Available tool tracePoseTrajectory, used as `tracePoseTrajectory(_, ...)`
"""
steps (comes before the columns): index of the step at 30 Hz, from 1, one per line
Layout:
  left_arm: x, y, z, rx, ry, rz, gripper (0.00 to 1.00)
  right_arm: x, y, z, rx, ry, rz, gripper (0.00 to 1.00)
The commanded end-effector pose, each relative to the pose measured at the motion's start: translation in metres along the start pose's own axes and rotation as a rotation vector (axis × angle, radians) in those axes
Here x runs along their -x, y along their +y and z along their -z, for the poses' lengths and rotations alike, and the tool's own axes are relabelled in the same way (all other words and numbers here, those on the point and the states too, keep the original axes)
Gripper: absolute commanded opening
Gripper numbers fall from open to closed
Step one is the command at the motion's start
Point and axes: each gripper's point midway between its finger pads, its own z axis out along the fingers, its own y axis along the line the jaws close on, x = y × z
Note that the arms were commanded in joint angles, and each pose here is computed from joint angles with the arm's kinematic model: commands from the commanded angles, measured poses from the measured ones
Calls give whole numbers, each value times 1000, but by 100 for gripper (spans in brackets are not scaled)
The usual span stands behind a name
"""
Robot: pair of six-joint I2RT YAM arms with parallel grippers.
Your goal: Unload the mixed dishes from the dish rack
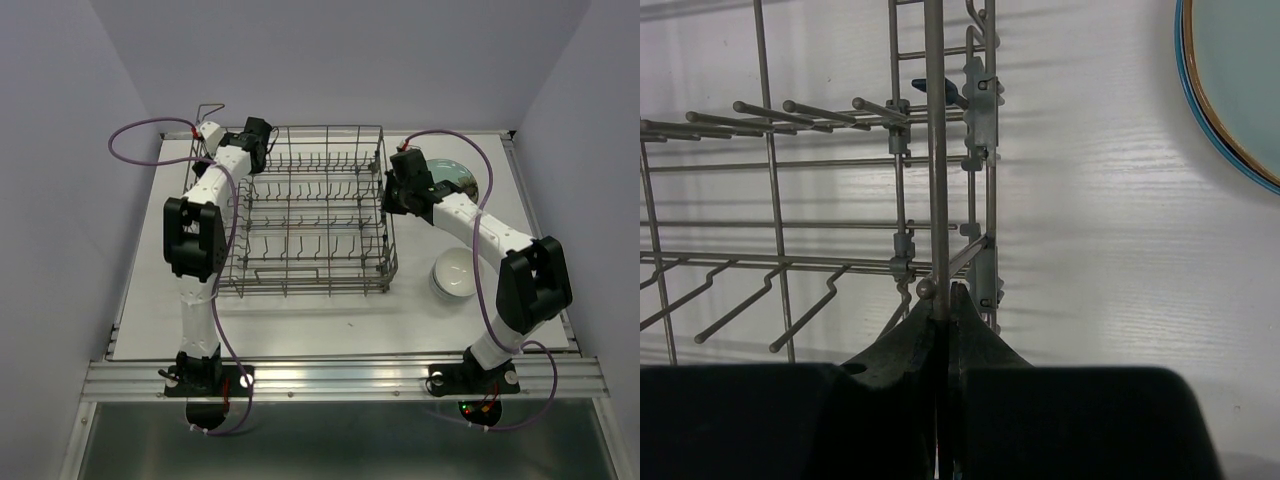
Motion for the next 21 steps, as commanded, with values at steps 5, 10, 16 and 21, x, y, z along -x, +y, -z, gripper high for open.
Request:
tracePoseTrajectory(5,12,-11,-1,-11,-36,64,97,-6,4,3,23,8,-17,1)
tracePoseTrajectory(10,10,-4,-1,9,-34,65,90,-6,5,3,32,10,-16,1)
tracePoseTrajectory(16,14,4,4,13,-40,82,52,-8,7,1,44,22,-11,1)
tracePoseTrajectory(21,30,9,15,3,-60,101,26,-8,7,3,44,17,-8,1)
